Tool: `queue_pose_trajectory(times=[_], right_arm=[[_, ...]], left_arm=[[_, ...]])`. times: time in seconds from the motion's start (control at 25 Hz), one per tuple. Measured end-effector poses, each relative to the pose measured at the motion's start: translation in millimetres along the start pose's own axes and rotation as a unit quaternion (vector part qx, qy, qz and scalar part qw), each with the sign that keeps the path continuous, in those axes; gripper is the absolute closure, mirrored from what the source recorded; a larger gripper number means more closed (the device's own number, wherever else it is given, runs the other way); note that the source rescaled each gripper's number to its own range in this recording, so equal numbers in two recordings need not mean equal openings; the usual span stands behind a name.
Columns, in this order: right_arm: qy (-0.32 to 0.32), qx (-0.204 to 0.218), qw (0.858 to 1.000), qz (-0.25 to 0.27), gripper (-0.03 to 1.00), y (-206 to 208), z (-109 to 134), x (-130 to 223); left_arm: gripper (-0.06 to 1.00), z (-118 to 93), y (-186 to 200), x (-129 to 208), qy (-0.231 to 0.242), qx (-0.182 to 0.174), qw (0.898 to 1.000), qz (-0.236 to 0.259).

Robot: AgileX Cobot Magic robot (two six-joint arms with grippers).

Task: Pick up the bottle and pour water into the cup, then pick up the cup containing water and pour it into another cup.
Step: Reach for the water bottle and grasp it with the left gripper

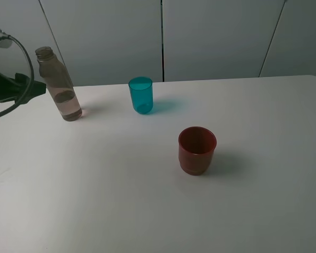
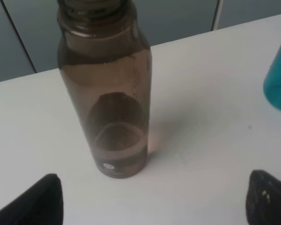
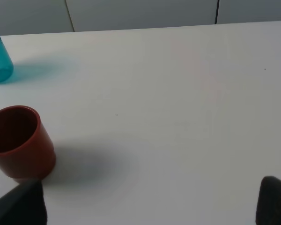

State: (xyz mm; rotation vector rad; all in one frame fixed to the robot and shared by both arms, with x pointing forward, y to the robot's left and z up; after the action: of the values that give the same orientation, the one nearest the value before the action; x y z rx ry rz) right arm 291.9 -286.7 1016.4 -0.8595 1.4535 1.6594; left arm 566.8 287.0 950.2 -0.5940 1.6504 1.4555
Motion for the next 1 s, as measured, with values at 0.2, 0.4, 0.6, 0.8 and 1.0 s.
queue_pose_trajectory(times=[0.2, 0.4, 0.6, 0.8, 1.0], right_arm=[[0.000, 0.000, 1.000, 0.000, 0.21, 0, 0, 0], [0.000, 0.000, 1.000, 0.000, 0.21, 0, 0, 0], [0.000, 0.000, 1.000, 0.000, 0.21, 0, 0, 0], [0.001, 0.000, 1.000, 0.000, 0.21, 0, 0, 0], [0.001, 0.000, 1.000, 0.000, 0.21, 0, 0, 0]], left_arm=[[-0.04, 1, 8, 7, 0.039, -0.022, 0.998, 0.040], [-0.04, 3, 17, 11, 0.038, -0.056, 0.996, 0.066], [-0.04, 7, 17, 6, 0.027, -0.090, 0.994, 0.051], [-0.04, 10, 17, 19, 0.021, -0.109, 0.993, 0.027], [-0.04, 6, 17, 32, 0.004, -0.107, 0.994, 0.018]])
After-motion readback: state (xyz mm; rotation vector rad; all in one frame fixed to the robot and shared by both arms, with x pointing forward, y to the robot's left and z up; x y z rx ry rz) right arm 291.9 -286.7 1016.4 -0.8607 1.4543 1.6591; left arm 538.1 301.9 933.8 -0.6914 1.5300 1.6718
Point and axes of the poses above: a point on each arm's last joint axis where the gripper is mounted, y pointing back along that axis away from the gripper, z along the wrist's bending axis when the last joint is at zero, x = y × z, the point moved 7 cm from there along -y, pointing out along that axis toward the gripper, and after that the axes turned 4 degrees about -y, right-handed, at the moved point
